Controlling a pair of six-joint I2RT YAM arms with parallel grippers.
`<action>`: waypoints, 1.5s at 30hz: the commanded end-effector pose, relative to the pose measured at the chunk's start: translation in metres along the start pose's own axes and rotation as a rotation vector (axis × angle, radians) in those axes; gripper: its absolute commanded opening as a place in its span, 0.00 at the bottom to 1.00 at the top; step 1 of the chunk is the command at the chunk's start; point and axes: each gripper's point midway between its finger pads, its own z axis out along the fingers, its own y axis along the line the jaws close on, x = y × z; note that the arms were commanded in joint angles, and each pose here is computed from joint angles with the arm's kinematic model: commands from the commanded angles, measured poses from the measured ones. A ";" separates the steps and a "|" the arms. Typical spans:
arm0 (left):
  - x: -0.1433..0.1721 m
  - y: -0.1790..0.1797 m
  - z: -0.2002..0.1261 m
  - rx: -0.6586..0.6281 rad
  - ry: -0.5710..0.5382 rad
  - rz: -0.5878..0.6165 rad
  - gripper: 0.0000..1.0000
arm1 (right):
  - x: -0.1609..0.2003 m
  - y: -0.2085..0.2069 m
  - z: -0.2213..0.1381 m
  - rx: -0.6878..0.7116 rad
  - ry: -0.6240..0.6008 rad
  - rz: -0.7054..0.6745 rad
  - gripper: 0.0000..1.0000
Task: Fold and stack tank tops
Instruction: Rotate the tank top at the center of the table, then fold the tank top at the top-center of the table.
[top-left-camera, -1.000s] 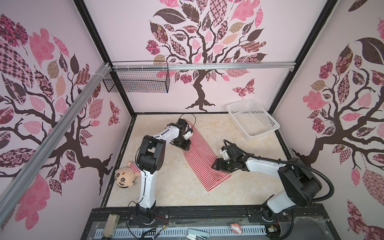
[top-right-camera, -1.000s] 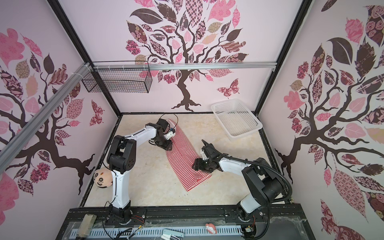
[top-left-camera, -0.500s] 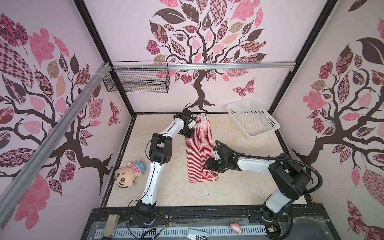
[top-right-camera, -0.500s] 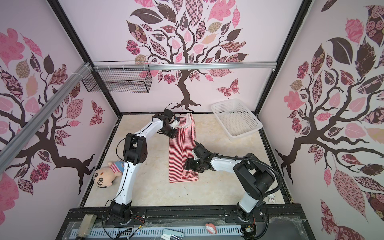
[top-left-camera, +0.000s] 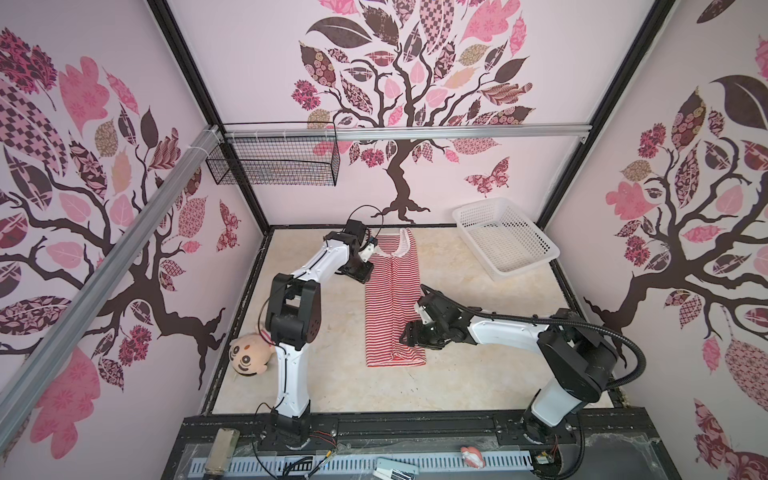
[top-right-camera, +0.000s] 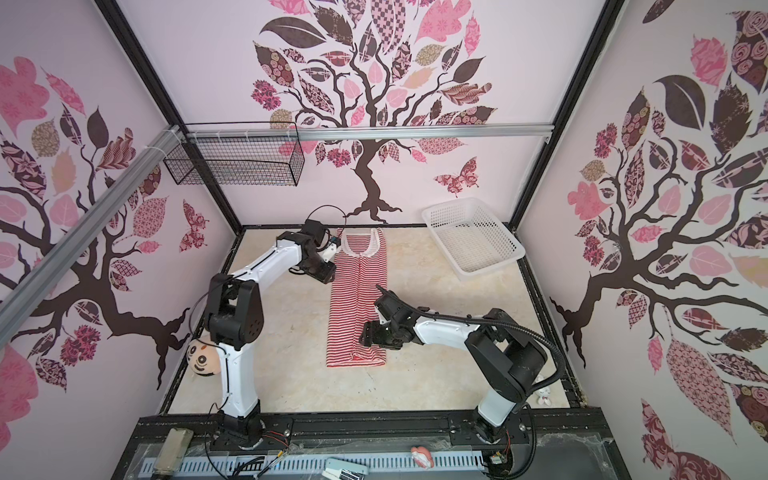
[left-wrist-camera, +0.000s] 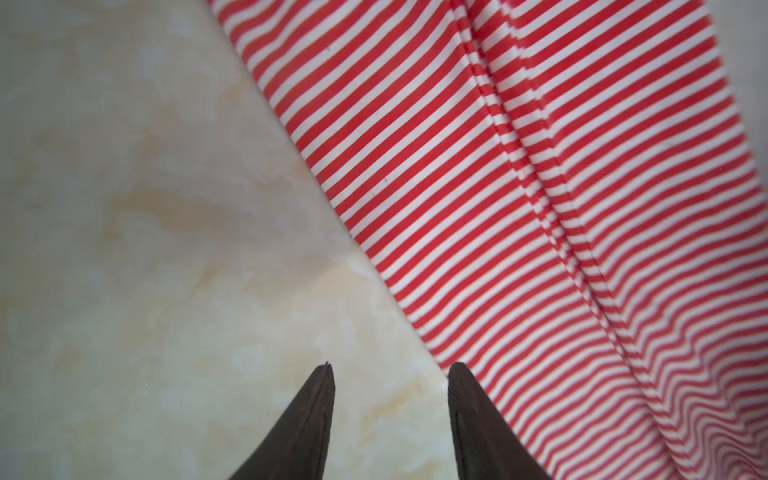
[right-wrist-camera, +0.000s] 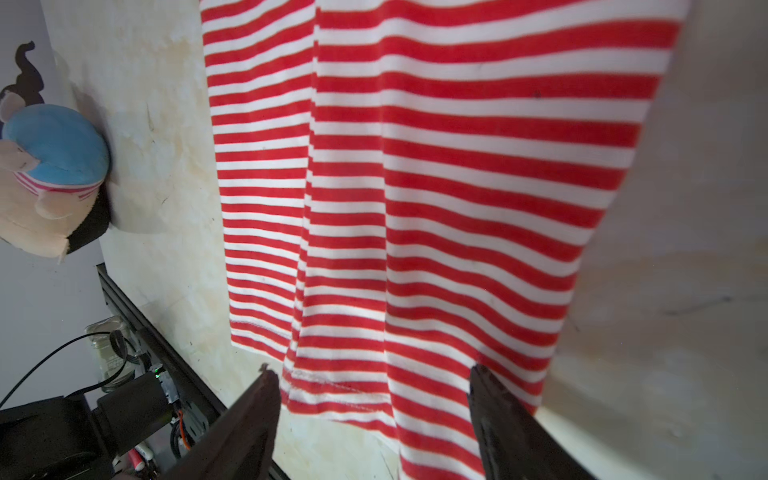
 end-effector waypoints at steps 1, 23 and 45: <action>0.006 -0.007 -0.028 0.004 -0.066 0.016 0.49 | -0.001 0.014 -0.014 -0.026 -0.003 -0.026 0.74; 0.172 -0.089 -0.091 -0.090 -0.241 0.383 0.54 | 0.012 -0.022 -0.056 -0.021 -0.156 0.072 1.00; 0.209 -0.156 -0.032 0.024 -0.083 0.702 0.53 | 0.057 -0.041 -0.034 -0.107 -0.019 0.187 0.68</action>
